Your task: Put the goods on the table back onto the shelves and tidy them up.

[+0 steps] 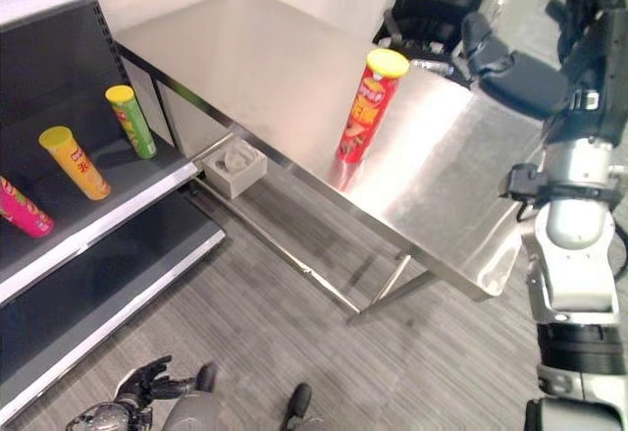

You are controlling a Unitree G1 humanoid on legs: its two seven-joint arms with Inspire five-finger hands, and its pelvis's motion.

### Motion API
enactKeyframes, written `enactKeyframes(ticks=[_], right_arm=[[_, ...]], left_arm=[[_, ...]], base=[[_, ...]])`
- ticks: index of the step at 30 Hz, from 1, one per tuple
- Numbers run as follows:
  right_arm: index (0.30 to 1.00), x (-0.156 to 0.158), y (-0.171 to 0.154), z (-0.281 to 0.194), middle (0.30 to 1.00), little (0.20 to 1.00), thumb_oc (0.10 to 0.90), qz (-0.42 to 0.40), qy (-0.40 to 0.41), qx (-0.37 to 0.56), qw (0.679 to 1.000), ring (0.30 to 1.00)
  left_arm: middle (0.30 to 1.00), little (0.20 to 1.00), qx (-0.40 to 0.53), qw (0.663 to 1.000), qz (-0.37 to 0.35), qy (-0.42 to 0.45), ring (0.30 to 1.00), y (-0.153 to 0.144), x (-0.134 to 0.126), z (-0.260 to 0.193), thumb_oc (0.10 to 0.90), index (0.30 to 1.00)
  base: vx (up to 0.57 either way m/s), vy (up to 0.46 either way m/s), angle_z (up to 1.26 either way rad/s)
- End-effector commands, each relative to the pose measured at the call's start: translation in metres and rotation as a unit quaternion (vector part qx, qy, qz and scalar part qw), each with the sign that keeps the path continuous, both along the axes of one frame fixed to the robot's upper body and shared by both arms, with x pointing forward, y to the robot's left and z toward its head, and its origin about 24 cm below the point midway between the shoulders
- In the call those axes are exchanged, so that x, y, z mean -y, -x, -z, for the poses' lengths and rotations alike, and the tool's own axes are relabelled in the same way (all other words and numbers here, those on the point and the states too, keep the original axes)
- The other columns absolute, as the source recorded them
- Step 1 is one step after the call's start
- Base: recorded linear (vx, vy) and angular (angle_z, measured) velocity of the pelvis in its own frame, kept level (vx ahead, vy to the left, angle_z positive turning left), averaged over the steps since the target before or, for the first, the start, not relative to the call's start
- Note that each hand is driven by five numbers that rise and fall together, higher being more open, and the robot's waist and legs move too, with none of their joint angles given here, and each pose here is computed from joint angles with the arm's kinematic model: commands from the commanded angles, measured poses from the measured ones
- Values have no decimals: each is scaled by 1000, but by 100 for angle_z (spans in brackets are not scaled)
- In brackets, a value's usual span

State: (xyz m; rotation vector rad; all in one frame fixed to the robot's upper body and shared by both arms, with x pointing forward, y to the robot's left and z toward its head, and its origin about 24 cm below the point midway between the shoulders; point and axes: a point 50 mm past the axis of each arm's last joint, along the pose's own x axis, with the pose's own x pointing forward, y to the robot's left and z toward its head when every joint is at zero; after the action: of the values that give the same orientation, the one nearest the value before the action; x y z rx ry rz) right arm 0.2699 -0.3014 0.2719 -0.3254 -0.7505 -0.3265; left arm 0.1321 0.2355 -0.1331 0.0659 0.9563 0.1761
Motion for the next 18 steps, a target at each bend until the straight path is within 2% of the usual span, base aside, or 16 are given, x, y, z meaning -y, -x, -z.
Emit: enactKeyframes(ticks=[1, 6, 15, 18], right_arm=[[900, -6, 14, -49, 900, 900, 800, -10, 25, 102, 994, 900], [900, -7, 12, -42, 900, 900, 800, -1, 30, 89, 996, 900], [900, -22, -1, -40, 900, 900, 800, -22, 35, 79, 996, 900], [900, -21, -4, -40, 900, 900, 800, -19, 39, 69, 997, 900]], left_arm=[[900, 900, 51, 998, 43, -19, 900, -24, -3, -15, 800, 900], [900, 900, 63, 995, 67, -23, 900, -35, 0, -19, 800, 900], [900, 900, 64, 997, 33, -36, 900, -29, -16, -21, 800, 900], [900, 900, 70, 996, 31, -40, 900, -32, -19, -24, 800, 900]], base=[[191, 288, -42], [107, 192, -45], [48, 166, -24], [50, 0, -16]])
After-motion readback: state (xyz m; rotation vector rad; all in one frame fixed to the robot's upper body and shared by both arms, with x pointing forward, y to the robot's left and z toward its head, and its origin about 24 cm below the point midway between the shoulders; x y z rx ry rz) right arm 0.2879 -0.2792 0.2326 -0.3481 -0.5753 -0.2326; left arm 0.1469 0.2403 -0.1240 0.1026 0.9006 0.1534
